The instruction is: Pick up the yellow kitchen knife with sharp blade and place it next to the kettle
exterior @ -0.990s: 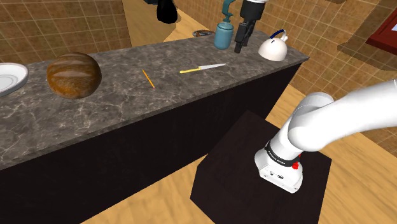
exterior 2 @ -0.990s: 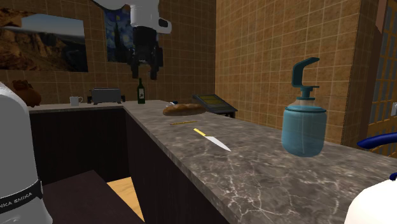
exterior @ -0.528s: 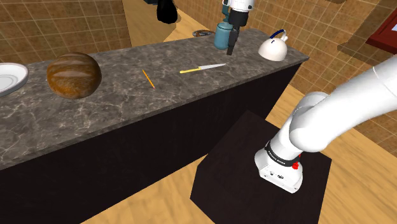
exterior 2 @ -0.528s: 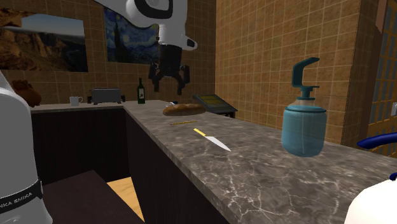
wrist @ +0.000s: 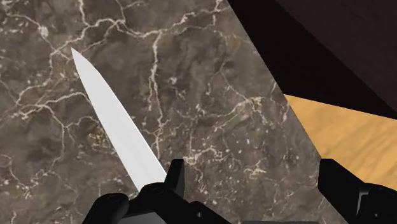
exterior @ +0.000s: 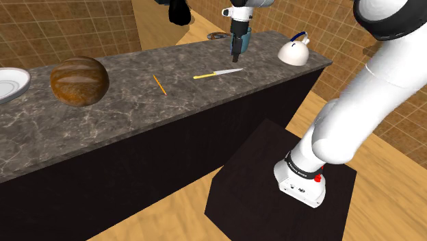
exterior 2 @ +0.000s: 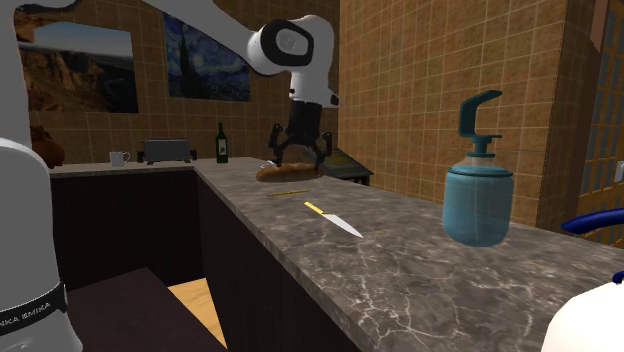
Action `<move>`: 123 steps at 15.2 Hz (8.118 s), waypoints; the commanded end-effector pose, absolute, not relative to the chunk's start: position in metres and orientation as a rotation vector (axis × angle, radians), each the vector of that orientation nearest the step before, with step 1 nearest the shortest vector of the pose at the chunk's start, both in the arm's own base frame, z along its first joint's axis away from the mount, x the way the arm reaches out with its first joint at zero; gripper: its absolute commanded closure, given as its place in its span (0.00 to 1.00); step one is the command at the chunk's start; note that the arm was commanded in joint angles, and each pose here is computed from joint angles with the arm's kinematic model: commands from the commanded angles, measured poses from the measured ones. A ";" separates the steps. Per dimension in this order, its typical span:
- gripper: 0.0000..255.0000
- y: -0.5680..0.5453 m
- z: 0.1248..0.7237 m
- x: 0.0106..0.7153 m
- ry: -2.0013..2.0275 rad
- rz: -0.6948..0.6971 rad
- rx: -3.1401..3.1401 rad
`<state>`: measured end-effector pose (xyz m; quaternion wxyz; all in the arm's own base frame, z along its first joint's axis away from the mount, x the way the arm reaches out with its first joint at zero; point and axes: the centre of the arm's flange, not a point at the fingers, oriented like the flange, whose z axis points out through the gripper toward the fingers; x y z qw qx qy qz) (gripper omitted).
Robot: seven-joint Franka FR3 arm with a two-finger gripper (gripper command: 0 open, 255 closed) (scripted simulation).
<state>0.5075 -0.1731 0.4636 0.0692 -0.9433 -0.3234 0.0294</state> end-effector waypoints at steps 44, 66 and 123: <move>1.00 -0.177 0.376 0.631 -1.456 0.117 -2.569; 1.00 -0.177 0.492 0.631 -1.456 0.117 -2.569; 1.00 -0.504 0.559 0.329 -1.456 0.117 -2.569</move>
